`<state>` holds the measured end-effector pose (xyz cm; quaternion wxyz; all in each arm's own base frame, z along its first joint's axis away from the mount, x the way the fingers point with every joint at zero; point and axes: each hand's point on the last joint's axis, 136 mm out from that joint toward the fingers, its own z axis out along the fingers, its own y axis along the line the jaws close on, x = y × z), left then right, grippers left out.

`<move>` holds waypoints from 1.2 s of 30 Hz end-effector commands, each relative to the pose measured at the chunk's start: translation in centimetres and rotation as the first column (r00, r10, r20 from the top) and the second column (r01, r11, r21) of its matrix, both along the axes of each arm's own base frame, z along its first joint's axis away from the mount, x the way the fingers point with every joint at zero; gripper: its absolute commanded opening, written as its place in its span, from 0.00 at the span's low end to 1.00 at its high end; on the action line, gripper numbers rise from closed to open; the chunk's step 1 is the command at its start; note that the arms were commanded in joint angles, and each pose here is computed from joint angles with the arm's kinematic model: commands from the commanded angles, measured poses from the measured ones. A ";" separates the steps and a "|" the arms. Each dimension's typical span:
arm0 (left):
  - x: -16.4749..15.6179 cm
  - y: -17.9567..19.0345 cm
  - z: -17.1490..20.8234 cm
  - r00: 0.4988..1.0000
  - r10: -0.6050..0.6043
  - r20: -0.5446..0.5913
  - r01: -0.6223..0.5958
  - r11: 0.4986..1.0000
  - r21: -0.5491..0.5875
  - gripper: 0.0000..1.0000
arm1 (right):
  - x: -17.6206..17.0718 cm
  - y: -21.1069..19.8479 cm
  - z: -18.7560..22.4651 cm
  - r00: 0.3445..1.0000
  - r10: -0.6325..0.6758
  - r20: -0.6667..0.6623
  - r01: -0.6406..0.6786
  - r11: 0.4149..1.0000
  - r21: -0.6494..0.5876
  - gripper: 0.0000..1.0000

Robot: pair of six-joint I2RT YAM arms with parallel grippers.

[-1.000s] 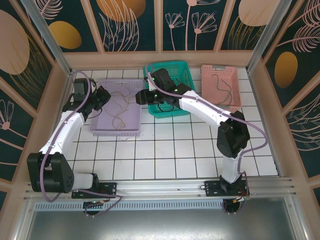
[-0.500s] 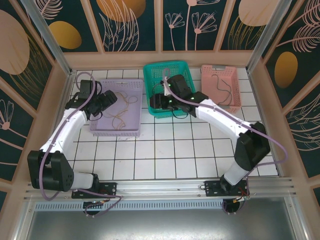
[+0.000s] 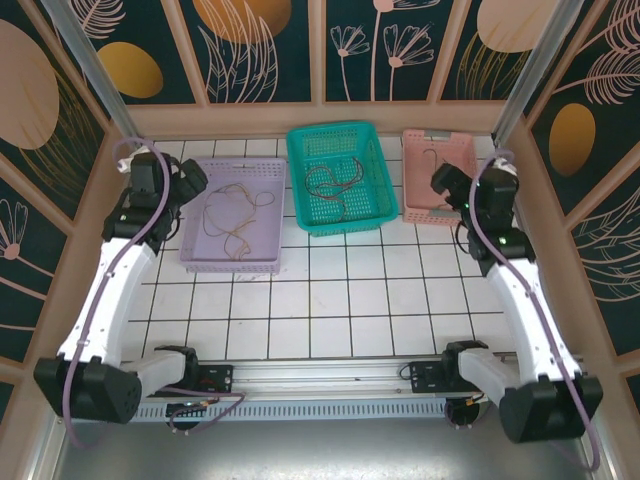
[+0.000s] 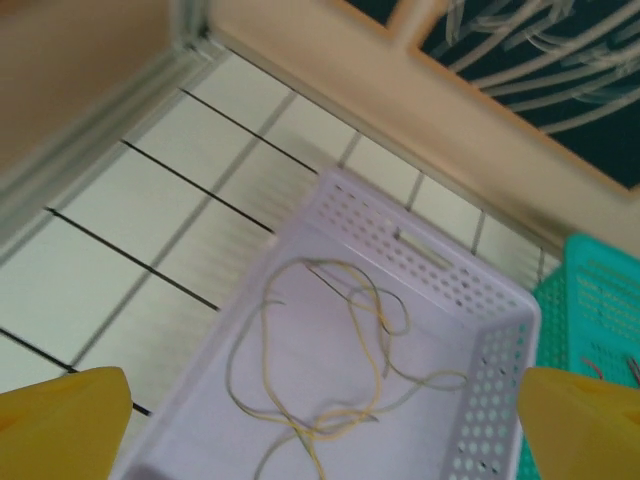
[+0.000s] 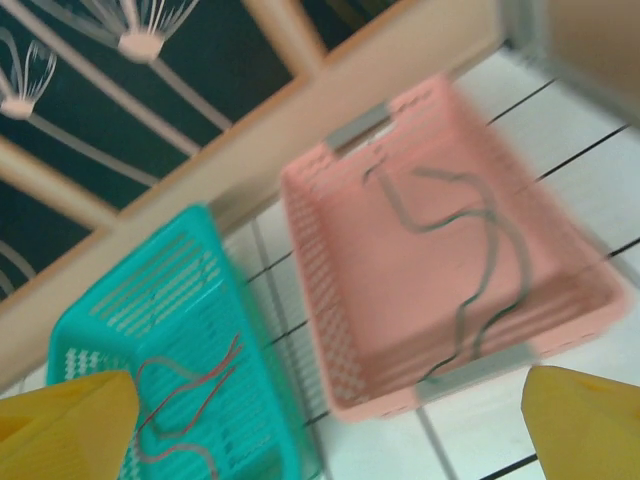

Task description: Untangle the cables

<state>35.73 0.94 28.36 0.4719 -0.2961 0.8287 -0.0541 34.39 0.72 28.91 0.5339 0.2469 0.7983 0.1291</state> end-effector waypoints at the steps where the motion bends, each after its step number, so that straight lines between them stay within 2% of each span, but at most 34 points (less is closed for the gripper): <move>1: -1.8 2.8 -4.2 0.976 0.181 -0.122 -0.176 0.983 0.053 0.99 | -2.5 -4.6 -1.8 0.973 -0.228 -0.033 0.223 0.967 -0.124 0.99; 5: -3.5 4.4 -8.5 0.946 0.227 -0.232 -0.225 0.974 0.035 0.99 | -3.8 -6.2 -4.1 0.954 -0.293 -0.060 0.283 0.951 -0.127 0.99; 9: -4.3 7.2 -15.4 0.898 0.200 -0.391 -0.290 0.939 -0.187 0.99 | -3.1 -5.4 -6.2 0.958 -0.257 -0.123 0.249 0.965 -0.076 0.99; 12: -4.1 7.7 -18.2 0.860 0.192 -0.473 -0.322 0.923 -0.210 0.99 | -2.3 -4.9 -7.6 0.954 -0.236 -0.183 0.230 0.972 -0.055 0.99; 16: -3.8 7.7 -19.9 0.845 0.194 -0.499 -0.339 0.915 -0.217 0.99 | -1.8 -4.7 -8.8 0.943 -0.239 -0.231 0.237 0.971 -0.040 0.99; 21: -2.1 4.7 -23.2 0.855 0.038 -0.516 -0.266 0.888 -0.376 0.98 | -0.9 -3.5 -9.6 0.951 -0.170 -0.260 0.172 0.985 -0.016 0.99; 25: 0.6 2.0 -22.6 0.900 -0.061 -0.432 -0.167 0.867 -0.469 0.99 | -0.5 -2.8 -10.0 0.957 -0.119 -0.263 0.119 0.993 -0.016 0.99; 27: 2.0 0.2 -22.5 0.901 -0.116 -0.419 -0.116 0.864 -0.489 0.98 | -0.3 -2.6 -10.1 0.960 -0.103 -0.262 0.100 0.995 -0.023 0.99; 29: 2.0 -0.4 -23.2 0.887 -0.117 -0.447 -0.129 0.866 -0.483 0.99 | 0.0 -2.6 -10.0 0.962 -0.098 -0.254 0.091 0.995 -0.037 0.99; 33: 2.0 2.9 -21.3 0.888 0.027 -0.459 -0.196 0.926 -0.324 0.99 | 0.5 -3.0 -9.9 0.963 -0.108 -0.246 0.093 0.993 -0.071 0.99; 36: 2.5 4.3 -18.2 0.936 0.064 -0.347 -0.155 0.957 -0.243 0.99 | 0.9 -3.4 -9.6 0.969 -0.117 -0.219 0.096 0.990 -0.104 0.99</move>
